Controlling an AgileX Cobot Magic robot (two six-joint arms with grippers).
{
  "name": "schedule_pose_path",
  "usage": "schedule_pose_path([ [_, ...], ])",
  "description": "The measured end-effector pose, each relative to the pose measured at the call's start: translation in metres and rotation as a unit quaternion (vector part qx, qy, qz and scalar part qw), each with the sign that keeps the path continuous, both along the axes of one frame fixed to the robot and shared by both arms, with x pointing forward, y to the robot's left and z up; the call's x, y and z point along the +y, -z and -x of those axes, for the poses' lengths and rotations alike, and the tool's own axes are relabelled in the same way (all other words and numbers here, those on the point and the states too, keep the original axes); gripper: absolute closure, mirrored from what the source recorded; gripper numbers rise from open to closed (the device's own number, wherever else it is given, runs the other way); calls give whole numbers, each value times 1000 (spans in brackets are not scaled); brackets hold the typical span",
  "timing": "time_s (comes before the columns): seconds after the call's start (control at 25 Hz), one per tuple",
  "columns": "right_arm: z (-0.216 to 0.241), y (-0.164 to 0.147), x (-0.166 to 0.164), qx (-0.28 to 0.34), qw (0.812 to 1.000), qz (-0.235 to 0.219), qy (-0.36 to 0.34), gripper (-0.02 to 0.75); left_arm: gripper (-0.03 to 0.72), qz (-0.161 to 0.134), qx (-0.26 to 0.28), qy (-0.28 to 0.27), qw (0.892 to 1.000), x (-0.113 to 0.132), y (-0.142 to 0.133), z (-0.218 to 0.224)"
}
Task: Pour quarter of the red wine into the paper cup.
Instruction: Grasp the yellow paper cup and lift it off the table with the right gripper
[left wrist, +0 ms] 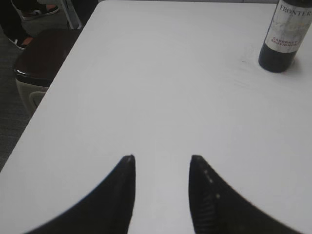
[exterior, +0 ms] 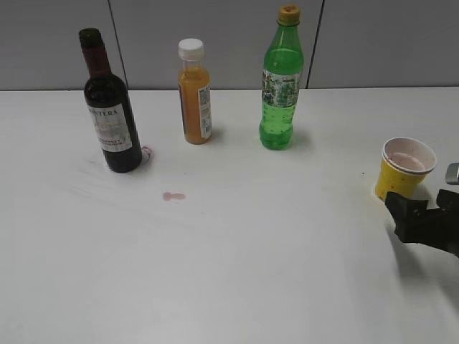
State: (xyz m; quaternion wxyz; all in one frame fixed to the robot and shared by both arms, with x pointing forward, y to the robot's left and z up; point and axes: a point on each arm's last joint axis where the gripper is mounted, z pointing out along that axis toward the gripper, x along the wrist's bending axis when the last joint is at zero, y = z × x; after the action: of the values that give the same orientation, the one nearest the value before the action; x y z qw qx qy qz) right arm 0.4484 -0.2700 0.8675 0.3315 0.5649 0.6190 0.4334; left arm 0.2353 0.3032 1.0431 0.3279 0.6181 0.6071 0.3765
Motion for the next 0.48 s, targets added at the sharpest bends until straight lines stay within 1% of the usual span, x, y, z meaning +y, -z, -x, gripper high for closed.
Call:
schedule_pose_path([
  [0.12, -4, 10, 0, 20, 1000, -8, 6, 67, 421, 0, 0, 0, 1000, 0, 0, 0],
  [0.48, -27, 27, 2, 26, 1000, -11, 13, 67, 421, 0, 0, 0, 1000, 0, 0, 0],
])
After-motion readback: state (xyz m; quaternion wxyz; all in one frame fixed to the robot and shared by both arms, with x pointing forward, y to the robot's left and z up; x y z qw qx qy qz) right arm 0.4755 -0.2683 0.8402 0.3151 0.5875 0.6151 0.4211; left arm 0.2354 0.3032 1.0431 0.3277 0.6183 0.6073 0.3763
